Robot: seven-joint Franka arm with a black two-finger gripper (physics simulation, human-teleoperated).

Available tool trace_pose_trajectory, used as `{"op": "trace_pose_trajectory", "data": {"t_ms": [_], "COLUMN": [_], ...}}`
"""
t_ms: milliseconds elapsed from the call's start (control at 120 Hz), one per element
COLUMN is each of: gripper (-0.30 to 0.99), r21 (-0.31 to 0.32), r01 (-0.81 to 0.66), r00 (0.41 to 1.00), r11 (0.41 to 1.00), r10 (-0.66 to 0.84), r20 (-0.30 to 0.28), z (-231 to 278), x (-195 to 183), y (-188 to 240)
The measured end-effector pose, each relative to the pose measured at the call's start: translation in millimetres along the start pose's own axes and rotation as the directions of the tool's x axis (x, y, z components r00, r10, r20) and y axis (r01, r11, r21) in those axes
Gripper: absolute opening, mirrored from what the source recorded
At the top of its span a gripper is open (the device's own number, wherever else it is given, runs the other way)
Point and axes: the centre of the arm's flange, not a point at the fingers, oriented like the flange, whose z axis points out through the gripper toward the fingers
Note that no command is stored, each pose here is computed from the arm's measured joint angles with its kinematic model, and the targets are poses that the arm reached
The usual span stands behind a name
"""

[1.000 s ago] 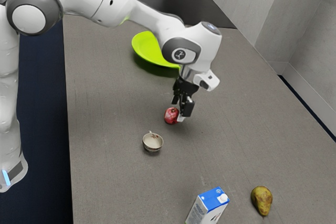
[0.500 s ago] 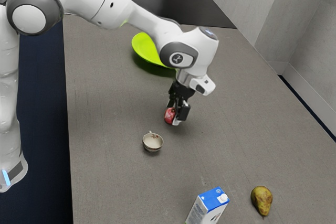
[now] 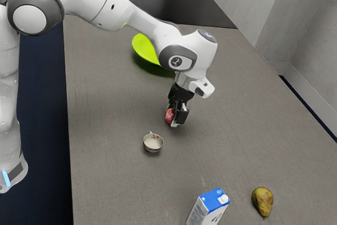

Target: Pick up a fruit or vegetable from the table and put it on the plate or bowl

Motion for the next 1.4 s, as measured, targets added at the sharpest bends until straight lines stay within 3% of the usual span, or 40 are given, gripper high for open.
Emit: {"op": "trace_pose_trajectory", "data": {"t_ms": [92,258,550,825,1017,1133,1208,1300,1400], "gripper": [0.39,0.38,0.37,0.37,0.36,0.32,0.31,0.31,0.31], "r21": [0.002,0.009,0.032,0.047,0.055,0.043,0.029,0.008,-0.021], "r01": [-0.001,-0.001,-0.016,-0.022,-0.009,0.036,0.105,0.27,0.499], "r00": [1.0,0.999,0.955,0.953,0.966,0.978,0.976,0.946,0.849], "r11": [1.0,1.0,0.999,0.999,0.998,0.998,0.994,0.963,0.867], "r10": [0.001,0.001,0.025,0.035,0.024,-0.026,-0.097,-0.263,-0.493], "r20": [-0.004,-0.04,-0.294,-0.302,-0.259,-0.209,-0.195,-0.191,-0.191], "z": [-0.3,-17.1,-173.4,-203.3,-197.3,-178.2,-172.6,-170.3,-166.3], "x": [0.8,-0.3,-0.8,-6.0,-8.3,-10.7,-18.3,-51.2,-128.4], "y": [0.0,0.8,8.9,3.1,-25.3,-67.9,-120.0,-227.7,-367.3]}}
